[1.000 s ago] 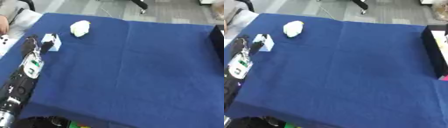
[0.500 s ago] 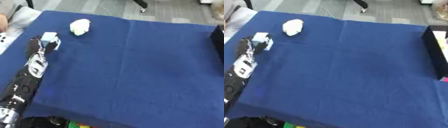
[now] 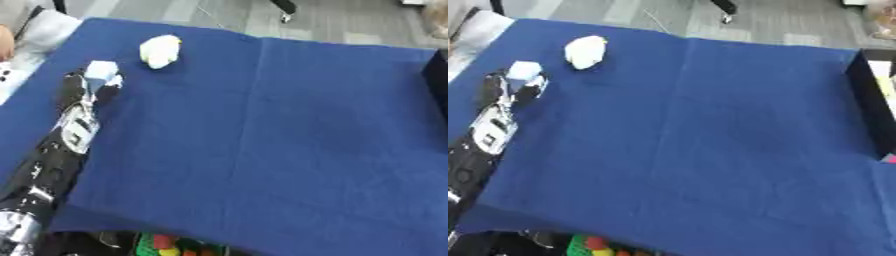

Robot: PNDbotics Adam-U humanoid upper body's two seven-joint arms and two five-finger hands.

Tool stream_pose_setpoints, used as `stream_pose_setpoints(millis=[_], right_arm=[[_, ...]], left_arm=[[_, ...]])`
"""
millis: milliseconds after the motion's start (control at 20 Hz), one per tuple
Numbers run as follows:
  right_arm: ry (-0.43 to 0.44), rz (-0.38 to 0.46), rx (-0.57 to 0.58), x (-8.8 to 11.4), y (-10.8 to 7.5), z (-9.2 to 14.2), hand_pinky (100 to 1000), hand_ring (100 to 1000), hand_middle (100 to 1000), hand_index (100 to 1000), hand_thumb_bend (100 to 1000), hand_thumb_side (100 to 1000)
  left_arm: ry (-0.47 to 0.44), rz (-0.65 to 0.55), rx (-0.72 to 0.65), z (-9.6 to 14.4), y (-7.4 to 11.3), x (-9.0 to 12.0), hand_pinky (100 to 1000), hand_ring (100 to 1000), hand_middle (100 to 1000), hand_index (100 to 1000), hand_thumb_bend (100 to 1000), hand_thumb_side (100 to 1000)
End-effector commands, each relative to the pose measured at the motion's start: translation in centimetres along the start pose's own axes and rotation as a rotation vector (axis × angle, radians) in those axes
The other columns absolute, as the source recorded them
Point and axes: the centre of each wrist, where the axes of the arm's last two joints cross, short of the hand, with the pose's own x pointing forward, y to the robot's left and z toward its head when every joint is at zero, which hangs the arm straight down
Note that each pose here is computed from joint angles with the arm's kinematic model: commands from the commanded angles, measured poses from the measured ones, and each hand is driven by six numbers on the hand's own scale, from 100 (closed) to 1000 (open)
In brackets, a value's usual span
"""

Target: Pick up the objects with one hand, pass them to the other hand, and then place them into the box on the other side of the table.

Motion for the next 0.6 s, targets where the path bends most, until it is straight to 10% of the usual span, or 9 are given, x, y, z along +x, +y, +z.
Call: stream_pose_setpoints(millis=[50,350,600], right_arm=[[-0.018,0.015,-0.01,0.3,-0.9,-0.4,1000,858,487,939,100,295],[-0.015,0.013,-0.006,0.2,-0.9,-0.4,1000,858,486,939,100,293],[-0.017,0.01,-0.004,0.2,-0.9,-0.4,1000,858,486,938,100,294]], left_arm=[[-0.016,-0.008,0.032,-0.6,1.2,0.6,792,662,637,853,397,701],[-0.008,0.024,0.065,-0.5,1.7,1.0,753,561,475,755,106,439],[-0.014,0.1,0.117,-0.3,2.8,1.5,711,454,322,636,100,267]])
